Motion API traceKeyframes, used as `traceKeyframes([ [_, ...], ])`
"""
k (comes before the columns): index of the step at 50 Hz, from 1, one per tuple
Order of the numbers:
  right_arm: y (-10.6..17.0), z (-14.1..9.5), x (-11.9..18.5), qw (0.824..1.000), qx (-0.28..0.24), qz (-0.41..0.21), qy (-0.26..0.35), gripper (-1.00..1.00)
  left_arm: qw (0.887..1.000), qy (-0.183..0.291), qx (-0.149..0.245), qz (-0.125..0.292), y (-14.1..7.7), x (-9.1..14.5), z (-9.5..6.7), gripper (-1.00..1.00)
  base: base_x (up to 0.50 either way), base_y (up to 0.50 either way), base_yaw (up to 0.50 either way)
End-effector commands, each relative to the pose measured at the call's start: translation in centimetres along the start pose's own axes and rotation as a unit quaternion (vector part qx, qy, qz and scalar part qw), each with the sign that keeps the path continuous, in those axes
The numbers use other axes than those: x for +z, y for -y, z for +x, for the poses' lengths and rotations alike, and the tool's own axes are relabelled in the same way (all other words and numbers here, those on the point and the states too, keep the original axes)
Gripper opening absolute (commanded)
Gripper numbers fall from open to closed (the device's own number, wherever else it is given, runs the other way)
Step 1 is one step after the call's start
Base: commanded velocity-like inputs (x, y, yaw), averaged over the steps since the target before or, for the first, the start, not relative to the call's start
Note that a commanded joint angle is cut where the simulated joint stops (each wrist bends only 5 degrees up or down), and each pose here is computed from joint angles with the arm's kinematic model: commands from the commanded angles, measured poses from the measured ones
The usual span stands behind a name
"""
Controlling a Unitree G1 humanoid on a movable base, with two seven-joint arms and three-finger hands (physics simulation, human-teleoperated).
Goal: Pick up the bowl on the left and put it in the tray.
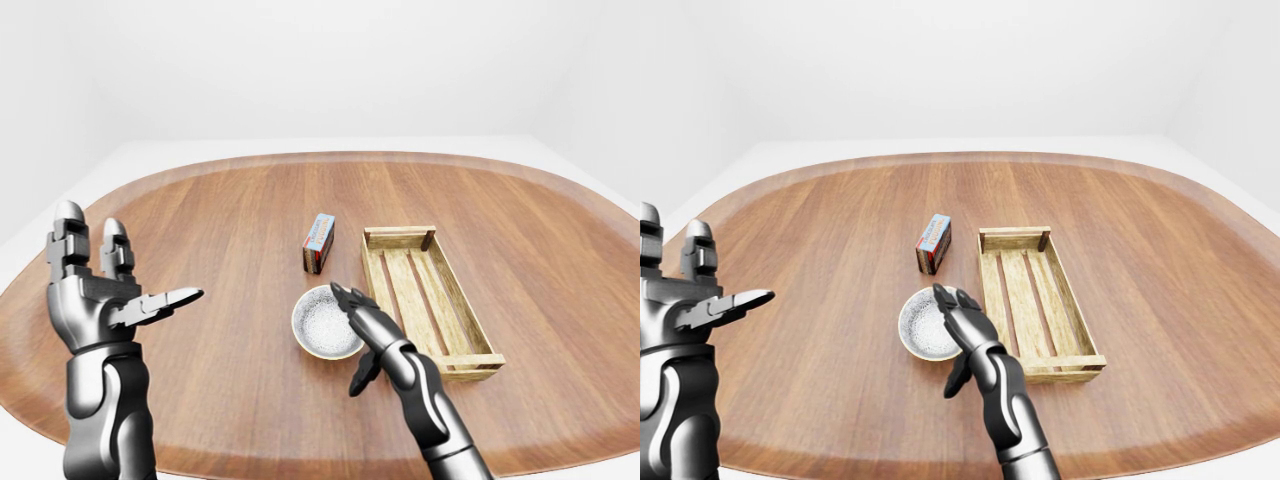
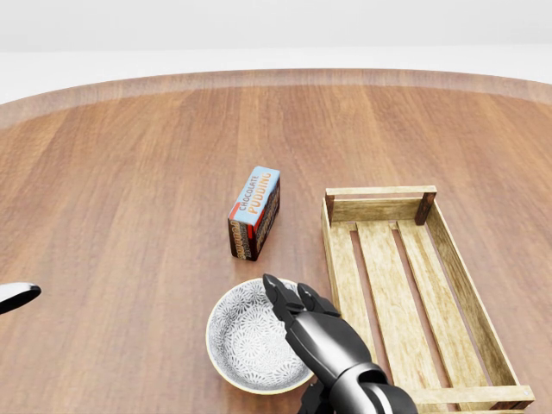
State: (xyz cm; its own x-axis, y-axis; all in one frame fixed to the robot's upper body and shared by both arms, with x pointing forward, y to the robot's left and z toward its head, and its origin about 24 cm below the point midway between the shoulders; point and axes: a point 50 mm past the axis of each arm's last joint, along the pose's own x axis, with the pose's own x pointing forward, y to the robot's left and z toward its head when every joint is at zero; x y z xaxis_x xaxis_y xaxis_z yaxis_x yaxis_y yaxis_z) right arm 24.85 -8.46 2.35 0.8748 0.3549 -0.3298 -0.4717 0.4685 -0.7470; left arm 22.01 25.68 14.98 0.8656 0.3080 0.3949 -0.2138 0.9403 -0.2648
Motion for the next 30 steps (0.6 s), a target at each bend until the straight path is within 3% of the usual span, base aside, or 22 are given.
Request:
traceKeyframes([
  [1, -0.1, 0.6, -0.3, 1.0, 0.01, 0.0, -0.008, 1.0, 1.0, -0.001, 0.002, 0.0, -0.1, 0.0, 0.1, 1.0, 0.0, 0.0, 0.0],
  [30, -0.8, 2.4, 0.3, 0.999, 0.037, -0.009, -0.009, 1.0, 1.0, 0.002, 0.003, -0.001, -0.1, 0.1, 0.2, 1.0, 0.0, 0.0, 0.0],
])
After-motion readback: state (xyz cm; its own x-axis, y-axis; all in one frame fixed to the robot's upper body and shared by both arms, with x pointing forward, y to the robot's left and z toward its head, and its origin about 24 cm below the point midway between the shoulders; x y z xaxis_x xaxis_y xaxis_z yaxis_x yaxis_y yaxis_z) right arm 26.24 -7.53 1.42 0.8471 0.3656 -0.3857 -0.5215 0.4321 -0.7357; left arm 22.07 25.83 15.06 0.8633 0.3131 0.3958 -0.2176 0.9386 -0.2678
